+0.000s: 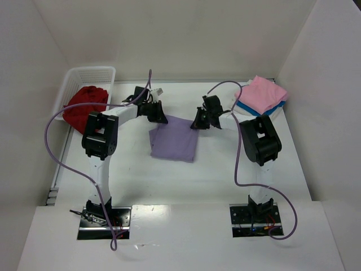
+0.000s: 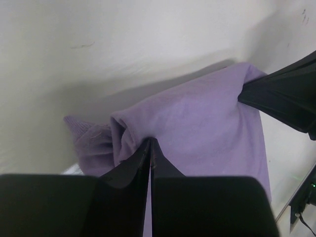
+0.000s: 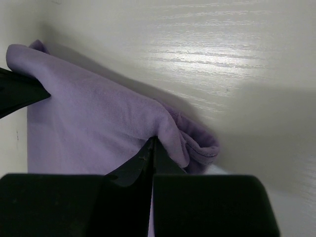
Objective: Fold and stack the t-shirts
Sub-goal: Smooth out wrinkles on the folded tshirt
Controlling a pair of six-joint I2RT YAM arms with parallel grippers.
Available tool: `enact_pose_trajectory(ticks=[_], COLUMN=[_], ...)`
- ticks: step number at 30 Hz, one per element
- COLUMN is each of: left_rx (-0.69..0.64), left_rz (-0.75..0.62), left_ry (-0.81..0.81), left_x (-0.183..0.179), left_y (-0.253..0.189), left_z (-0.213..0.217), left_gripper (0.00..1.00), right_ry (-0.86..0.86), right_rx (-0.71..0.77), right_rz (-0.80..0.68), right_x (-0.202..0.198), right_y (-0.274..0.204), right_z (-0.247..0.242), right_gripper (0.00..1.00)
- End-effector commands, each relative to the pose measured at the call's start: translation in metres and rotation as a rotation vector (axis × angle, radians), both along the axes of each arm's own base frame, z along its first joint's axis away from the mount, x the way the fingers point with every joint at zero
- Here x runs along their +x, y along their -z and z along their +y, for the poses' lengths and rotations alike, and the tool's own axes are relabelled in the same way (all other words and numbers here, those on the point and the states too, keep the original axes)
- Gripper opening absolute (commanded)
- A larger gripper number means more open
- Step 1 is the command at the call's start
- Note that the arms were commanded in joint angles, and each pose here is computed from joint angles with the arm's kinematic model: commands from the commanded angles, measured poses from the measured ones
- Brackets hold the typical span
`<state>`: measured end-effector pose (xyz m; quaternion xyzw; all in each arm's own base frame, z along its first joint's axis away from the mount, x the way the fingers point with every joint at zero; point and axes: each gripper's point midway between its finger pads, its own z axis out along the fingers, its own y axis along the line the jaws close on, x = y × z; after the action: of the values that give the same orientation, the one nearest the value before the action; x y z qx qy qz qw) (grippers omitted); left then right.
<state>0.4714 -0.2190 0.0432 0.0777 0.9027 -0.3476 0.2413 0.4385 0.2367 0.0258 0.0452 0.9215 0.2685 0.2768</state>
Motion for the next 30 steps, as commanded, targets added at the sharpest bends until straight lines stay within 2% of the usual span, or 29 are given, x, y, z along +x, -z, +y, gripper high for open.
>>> enact_pose_trajectory(ticks=[1, 8, 10, 11, 12, 16, 17, 18, 20, 21, 22, 23, 24, 25, 26, 29, 30], left_rx=[0.042, 0.163, 0.26, 0.279, 0.275, 0.227, 0.224, 0.218, 0.209, 0.212, 0.194, 0.156, 0.147, 0.129, 0.115, 0.066, 0.087], left_rz=[-0.048, -0.064, -0.085, -0.069, -0.112, -0.196, -0.23, -0.249, -0.303, -0.293, -0.29, -0.327, -0.332, -0.325, -0.314, -0.339, -0.336], left_ry=[-0.005, -0.105, -0.17, -0.178, -0.174, -0.192, -0.203, -0.206, -0.219, -0.218, -0.215, -0.209, -0.202, -0.202, -0.201, -0.182, -0.19], left_x=[0.011, 0.012, 0.015, 0.01, 0.014, 0.003, -0.003, -0.007, -0.017, -0.026, -0.033, -0.041, -0.046, -0.053, -0.063, -0.078, -0.086], left_y=[-0.006, -0.01, -0.012, -0.013, -0.03, -0.08, -0.098, -0.108, -0.135, -0.131, -0.135, -0.151, -0.151, -0.151, -0.144, -0.144, -0.132], left_z=[0.003, 0.041, 0.06, 0.064, 0.064, 0.067, 0.07, 0.07, 0.074, 0.076, 0.074, 0.071, 0.07, 0.069, 0.068, 0.06, 0.06], left_gripper=[0.07, 0.1, 0.1, 0.1, 0.12, 0.26, 0.33, 0.45, 0.49, 0.54, 0.62, 0.77, 0.88, 0.95, 1.0, 1.0, 1.0], right_ry=[0.06, 0.13, 0.149, 0.159, 0.148, 0.133, 0.129, 0.13, 0.114, 0.105, 0.112, 0.107, 0.114, 0.095, 0.103, 0.053, 0.069], right_rx=[-0.071, -0.128, -0.128, -0.129, -0.118, -0.044, -0.019, 0.002, 0.04, 0.056, 0.065, 0.079, 0.088, 0.097, 0.103, 0.1, 0.053], right_rz=[-0.08, -0.119, -0.139, -0.137, -0.164, -0.27, -0.325, -0.332, -0.35, -0.374, -0.373, -0.367, -0.362, -0.364, -0.348, -0.298, -0.287], right_x=[0.024, 0.034, 0.043, 0.044, 0.048, 0.041, 0.037, 0.031, 0.02, 0.01, 0.005, -0.002, -0.012, -0.018, -0.023, -0.045, -0.048], right_y=[-0.017, -0.03, -0.044, -0.053, -0.069, -0.132, -0.161, -0.167, -0.183, -0.194, -0.197, -0.197, -0.195, -0.194, -0.189, -0.168, -0.159], right_z=[-0.025, -0.059, -0.064, -0.069, -0.067, -0.061, -0.06, -0.059, -0.056, -0.057, -0.058, -0.057, -0.059, -0.054, -0.055, -0.033, -0.035], right_gripper=[0.01, 0.01, 0.01, 0.01, 0.01, 0.19, 0.21, 0.24, 0.32, 0.34, 0.36, 0.41, 0.45, 0.49, 0.52, 0.71, 0.89])
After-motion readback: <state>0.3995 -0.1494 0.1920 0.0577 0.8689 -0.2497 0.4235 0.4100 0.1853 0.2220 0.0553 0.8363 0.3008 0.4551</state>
